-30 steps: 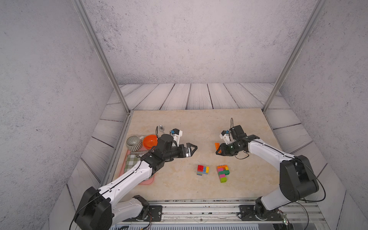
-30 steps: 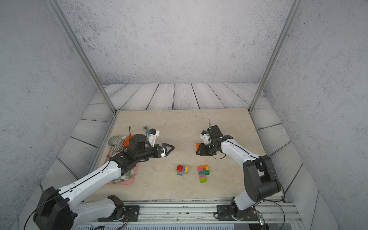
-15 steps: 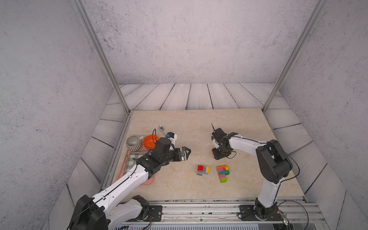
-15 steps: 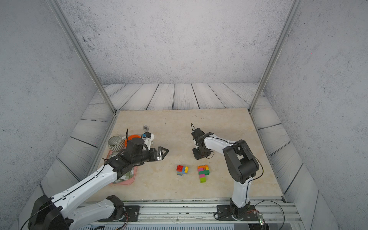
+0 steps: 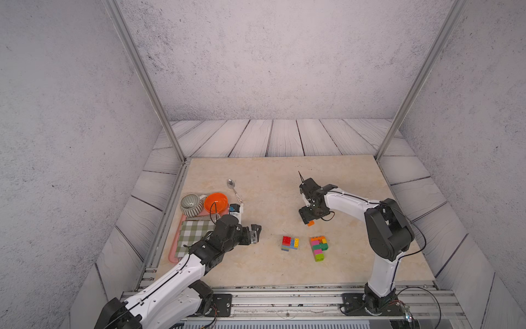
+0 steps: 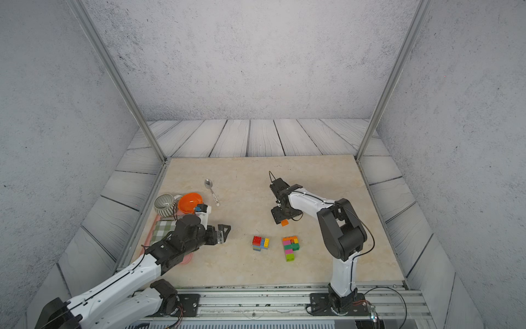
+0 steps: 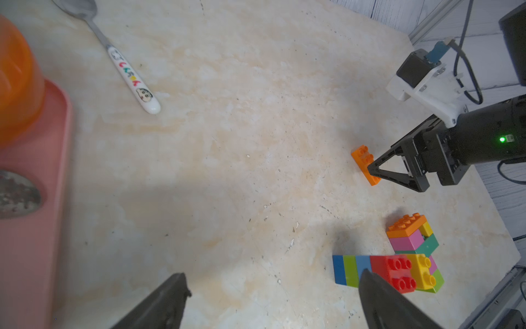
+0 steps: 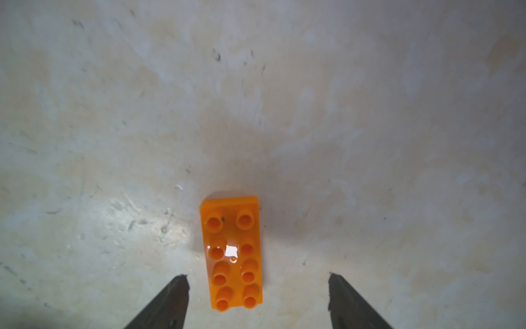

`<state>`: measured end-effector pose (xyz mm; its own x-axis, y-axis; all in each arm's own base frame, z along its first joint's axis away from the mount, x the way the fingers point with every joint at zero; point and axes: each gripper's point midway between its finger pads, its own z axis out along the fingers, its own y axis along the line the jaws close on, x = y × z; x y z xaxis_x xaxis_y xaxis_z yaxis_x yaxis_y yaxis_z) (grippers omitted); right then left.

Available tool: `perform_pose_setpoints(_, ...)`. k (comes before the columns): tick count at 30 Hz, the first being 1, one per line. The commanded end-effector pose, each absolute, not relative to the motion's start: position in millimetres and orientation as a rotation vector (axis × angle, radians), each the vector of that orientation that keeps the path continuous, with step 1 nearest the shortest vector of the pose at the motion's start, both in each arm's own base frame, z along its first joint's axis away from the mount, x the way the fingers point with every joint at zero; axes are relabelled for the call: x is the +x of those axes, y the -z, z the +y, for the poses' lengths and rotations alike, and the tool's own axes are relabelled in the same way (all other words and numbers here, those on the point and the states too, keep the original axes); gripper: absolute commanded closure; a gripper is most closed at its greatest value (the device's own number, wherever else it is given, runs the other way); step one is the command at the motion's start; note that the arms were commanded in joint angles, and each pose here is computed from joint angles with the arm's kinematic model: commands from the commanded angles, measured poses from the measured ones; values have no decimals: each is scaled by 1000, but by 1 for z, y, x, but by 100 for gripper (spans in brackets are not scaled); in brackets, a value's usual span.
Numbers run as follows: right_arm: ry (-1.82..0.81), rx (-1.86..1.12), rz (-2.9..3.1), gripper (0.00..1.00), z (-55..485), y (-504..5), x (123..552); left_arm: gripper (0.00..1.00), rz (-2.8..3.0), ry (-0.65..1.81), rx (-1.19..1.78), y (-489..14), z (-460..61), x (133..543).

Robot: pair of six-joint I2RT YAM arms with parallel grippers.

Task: Assemble the letter p with lego
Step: Adjust the lego brick at the center of the board, then pick up the lego brick from the center of the board.

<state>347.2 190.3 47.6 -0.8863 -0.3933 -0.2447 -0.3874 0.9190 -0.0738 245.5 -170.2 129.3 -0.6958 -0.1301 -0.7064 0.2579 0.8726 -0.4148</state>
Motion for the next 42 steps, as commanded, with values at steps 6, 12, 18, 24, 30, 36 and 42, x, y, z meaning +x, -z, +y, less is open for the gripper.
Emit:
perform_pose_setpoints(6, -17, -619, 2799, 23, 208, -41, 364, 2, 2184, 618, 106, -142, -167, 252)
perform_pose_setpoints(12, -23, -628, 2821, 33, 209, -29, 360, 2, 2187, 629, 108, -141, -169, 251)
perform_pose_setpoints(18, -47, -641, 2849, 41, 211, -18, 356, 2, 2192, 634, 116, -139, -171, 252)
perform_pose_setpoints(24, 17, -635, 2887, 46, 203, -12, 353, 2, 2198, 632, 123, -136, -172, 252)
perform_pose_setpoints(30, 25, -635, 2892, 51, 199, -18, 348, 2, 2208, 641, 131, -134, -175, 253)
perform_pose_setpoints(36, 5, -634, 2888, 72, 202, -21, 348, 2, 2207, 642, 136, -134, -176, 254)
perform_pose_setpoints(42, -112, -650, 2801, 89, 214, -57, 351, 2, 2221, 638, 137, -129, -177, 255)
